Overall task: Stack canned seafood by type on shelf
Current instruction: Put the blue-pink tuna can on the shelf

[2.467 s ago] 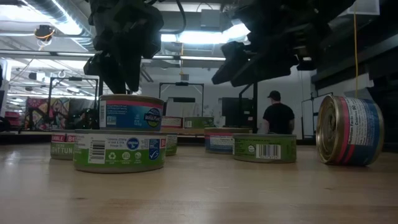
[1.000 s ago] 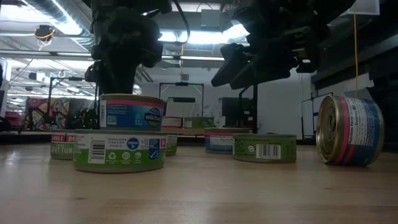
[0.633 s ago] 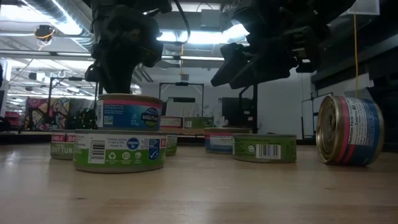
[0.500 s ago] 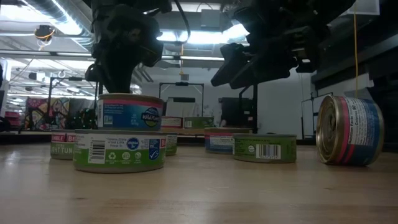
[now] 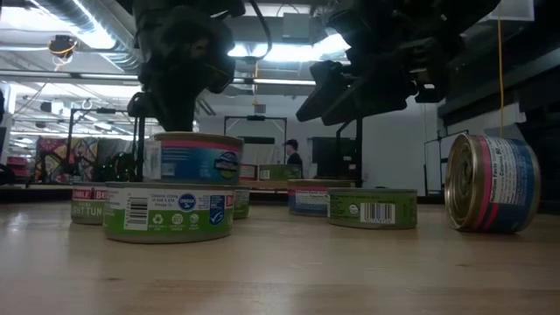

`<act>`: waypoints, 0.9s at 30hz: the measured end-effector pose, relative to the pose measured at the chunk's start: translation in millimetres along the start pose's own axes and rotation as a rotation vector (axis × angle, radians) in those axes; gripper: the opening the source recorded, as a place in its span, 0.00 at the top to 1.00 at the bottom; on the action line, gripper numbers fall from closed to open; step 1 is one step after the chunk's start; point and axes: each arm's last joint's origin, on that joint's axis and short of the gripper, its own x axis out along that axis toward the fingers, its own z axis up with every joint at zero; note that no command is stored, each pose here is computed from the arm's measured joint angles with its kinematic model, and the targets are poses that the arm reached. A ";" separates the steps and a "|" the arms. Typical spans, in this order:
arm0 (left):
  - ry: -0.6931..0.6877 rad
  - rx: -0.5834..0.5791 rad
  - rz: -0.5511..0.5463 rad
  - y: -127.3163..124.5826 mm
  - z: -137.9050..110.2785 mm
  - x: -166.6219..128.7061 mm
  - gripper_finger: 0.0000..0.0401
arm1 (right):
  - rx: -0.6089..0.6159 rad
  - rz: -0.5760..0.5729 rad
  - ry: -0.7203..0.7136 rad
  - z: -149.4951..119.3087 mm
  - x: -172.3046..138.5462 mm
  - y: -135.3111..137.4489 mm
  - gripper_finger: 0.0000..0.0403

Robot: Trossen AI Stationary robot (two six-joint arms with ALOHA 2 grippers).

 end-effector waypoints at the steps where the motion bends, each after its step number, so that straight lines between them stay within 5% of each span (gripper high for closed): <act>1: -0.009 -0.007 -0.008 0.4 1.7 -0.9 1.00 | 0.000 0.000 0.000 0.0 0.0 0.0 0.38; 9: -0.038 -0.063 -0.018 8.9 14.1 -3.1 1.00 | -0.014 -0.012 -0.008 3.5 -6.1 -0.7 0.38; 18: -0.078 -0.080 -0.061 15.9 28.9 -4.9 1.00 | -0.055 -0.206 0.075 3.4 -10.0 -6.7 0.38; 27: -0.105 -0.071 -0.084 18.4 35.9 -5.8 1.00 | -0.138 -0.098 0.035 4.4 -8.8 -2.3 0.38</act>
